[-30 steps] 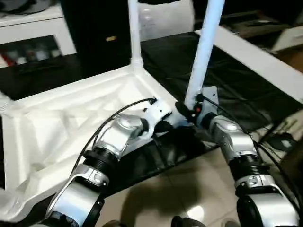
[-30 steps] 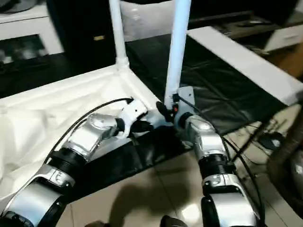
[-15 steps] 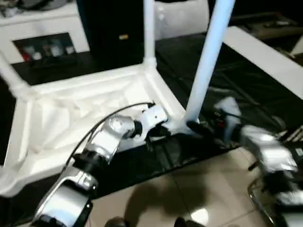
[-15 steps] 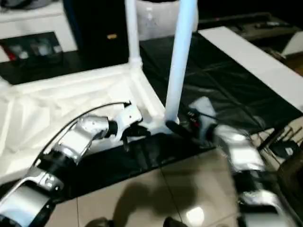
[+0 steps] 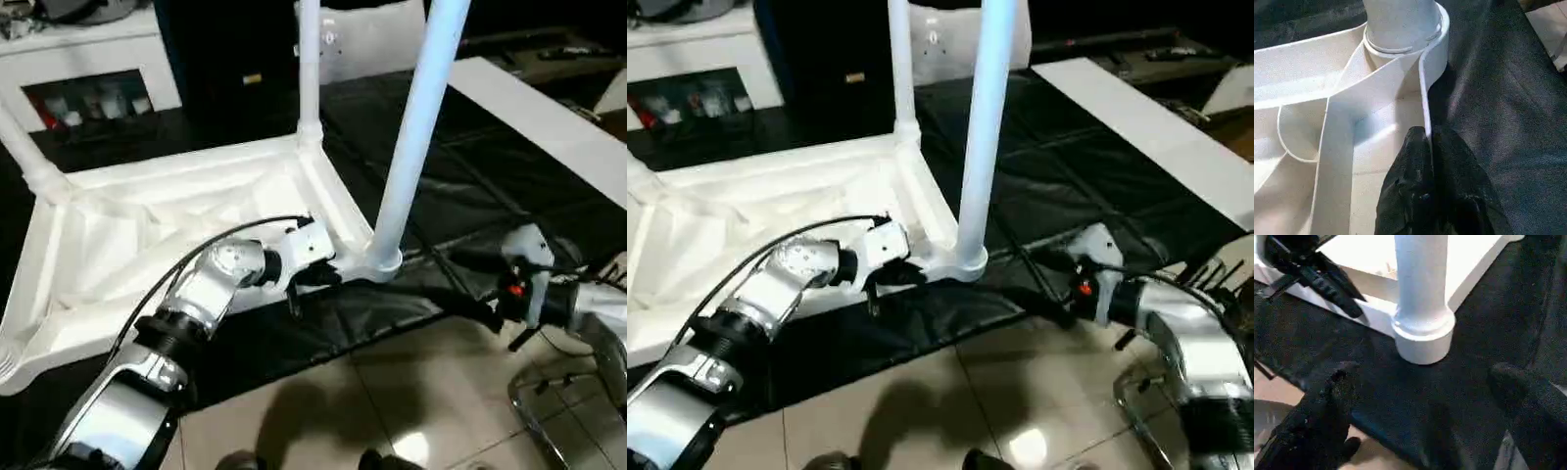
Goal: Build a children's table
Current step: Rotate leg to tighten
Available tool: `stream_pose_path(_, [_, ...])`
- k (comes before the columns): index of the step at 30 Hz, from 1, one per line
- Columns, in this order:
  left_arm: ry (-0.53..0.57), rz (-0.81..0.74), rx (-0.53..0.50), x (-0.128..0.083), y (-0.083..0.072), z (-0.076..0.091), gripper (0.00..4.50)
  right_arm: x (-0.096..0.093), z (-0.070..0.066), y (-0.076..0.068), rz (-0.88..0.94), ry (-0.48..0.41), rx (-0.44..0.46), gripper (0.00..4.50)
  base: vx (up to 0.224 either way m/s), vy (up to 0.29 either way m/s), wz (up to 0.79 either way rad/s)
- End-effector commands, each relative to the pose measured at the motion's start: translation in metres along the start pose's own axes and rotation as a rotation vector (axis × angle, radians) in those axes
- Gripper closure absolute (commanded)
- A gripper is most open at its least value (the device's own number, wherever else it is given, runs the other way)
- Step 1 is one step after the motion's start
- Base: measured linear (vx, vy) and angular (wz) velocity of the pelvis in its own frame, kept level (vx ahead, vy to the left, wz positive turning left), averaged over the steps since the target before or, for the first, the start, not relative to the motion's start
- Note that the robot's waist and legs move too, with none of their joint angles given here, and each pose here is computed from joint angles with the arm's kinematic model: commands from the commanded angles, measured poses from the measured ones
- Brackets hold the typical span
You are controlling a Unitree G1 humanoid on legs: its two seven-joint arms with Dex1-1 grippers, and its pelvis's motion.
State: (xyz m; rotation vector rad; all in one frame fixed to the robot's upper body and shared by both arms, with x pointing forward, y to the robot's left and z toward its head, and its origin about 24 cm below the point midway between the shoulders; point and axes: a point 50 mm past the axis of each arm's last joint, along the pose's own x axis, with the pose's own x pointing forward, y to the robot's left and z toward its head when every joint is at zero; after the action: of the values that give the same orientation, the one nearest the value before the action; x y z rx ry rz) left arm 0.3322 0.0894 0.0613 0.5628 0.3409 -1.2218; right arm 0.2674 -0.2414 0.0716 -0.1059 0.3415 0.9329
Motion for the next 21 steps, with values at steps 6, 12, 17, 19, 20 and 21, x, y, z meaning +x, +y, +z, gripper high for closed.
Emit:
stream_pose_path(6, [0.043, -0.064, 0.075, -0.004, -0.004, -0.008, 4.50, 0.007, 0.005, 0.010, 0.023, -0.037, 0.005, 0.04, 0.000, 0.000, 0.00])
stream_pose_path(12, [-0.041, 0.026, 0.025, -0.004, 0.003, -0.001, 4.07, 0.020, 0.013, 0.024, 0.055, -0.070, 0.034, 0.00, 0.000, 0.000, 0.00])
stream_pose_path(17, [-0.150, 0.071, 0.002, -0.011, 0.004, 0.009, 3.64, 0.024, 0.018, 0.024, -0.021, -0.145, 0.111, 0.00, 0.000, 0.000, 0.00])
stream_pose_path(19, [-0.205, 0.113, -0.049, -0.017, 0.005, 0.012, 3.47, 0.028, 0.022, 0.028, -0.059, -0.178, 0.109, 0.00, 0.000, 0.000, 0.00])
stream_pose_path(20, [-0.230, 0.135, -0.078, -0.019, 0.005, 0.013, 3.37, 0.030, 0.023, 0.030, -0.068, -0.194, 0.107, 0.00, 0.000, 0.000, 0.00])
stream_pose_path(21, [-0.269, 0.173, -0.120, -0.023, 0.006, 0.014, 3.31, 0.033, 0.023, 0.033, -0.098, -0.204, 0.114, 0.00, 0.000, 0.000, 0.00])
